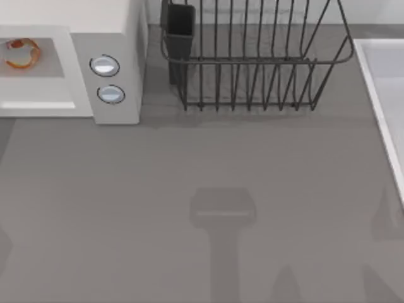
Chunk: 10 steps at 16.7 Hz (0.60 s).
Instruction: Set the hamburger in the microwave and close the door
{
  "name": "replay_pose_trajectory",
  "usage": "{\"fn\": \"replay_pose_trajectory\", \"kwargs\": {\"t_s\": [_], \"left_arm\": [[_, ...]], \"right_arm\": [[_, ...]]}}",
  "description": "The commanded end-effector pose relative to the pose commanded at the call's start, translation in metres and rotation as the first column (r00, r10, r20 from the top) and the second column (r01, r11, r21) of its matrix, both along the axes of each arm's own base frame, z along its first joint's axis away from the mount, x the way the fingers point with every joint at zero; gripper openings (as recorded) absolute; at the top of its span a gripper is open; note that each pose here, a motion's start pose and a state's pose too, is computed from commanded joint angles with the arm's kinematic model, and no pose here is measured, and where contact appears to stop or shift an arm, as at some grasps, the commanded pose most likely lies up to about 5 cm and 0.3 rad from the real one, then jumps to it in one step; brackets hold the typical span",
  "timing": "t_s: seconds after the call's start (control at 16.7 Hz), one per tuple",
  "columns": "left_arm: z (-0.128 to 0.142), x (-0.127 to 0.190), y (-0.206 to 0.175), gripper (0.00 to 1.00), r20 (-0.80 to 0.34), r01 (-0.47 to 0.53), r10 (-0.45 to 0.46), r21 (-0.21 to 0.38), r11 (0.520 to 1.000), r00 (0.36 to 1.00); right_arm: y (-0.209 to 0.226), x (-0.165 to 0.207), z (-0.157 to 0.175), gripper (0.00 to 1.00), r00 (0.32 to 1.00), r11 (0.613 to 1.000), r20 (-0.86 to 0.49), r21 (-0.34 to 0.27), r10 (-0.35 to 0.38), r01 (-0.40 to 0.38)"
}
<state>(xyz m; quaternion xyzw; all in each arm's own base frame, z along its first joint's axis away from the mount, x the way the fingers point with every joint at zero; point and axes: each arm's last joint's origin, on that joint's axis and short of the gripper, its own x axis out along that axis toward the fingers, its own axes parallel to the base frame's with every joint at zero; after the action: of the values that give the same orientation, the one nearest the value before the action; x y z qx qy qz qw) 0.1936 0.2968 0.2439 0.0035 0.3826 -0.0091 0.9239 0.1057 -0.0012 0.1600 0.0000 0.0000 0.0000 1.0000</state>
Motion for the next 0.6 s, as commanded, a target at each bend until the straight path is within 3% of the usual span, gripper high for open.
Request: {"fn": "replay_pose_trajectory", "kwargs": {"t_s": [0.36, 0.6], "left_arm": [[-0.001, 0.002, -0.002, 0.00, 0.009, 0.006, -0.006, 0.000, 1.000, 1.000], [-0.033, 0.003, 0.002, 0.00, 0.005, 0.004, -0.004, -0.004, 1.000, 1.000]], "right_arm": [[0.000, 0.000, 0.000, 1.00, 1.000, 1.000, 0.000, 0.000, 0.000, 0.000], [0.000, 0.000, 0.000, 1.00, 1.000, 1.000, 0.000, 0.000, 0.000, 0.000]]}}
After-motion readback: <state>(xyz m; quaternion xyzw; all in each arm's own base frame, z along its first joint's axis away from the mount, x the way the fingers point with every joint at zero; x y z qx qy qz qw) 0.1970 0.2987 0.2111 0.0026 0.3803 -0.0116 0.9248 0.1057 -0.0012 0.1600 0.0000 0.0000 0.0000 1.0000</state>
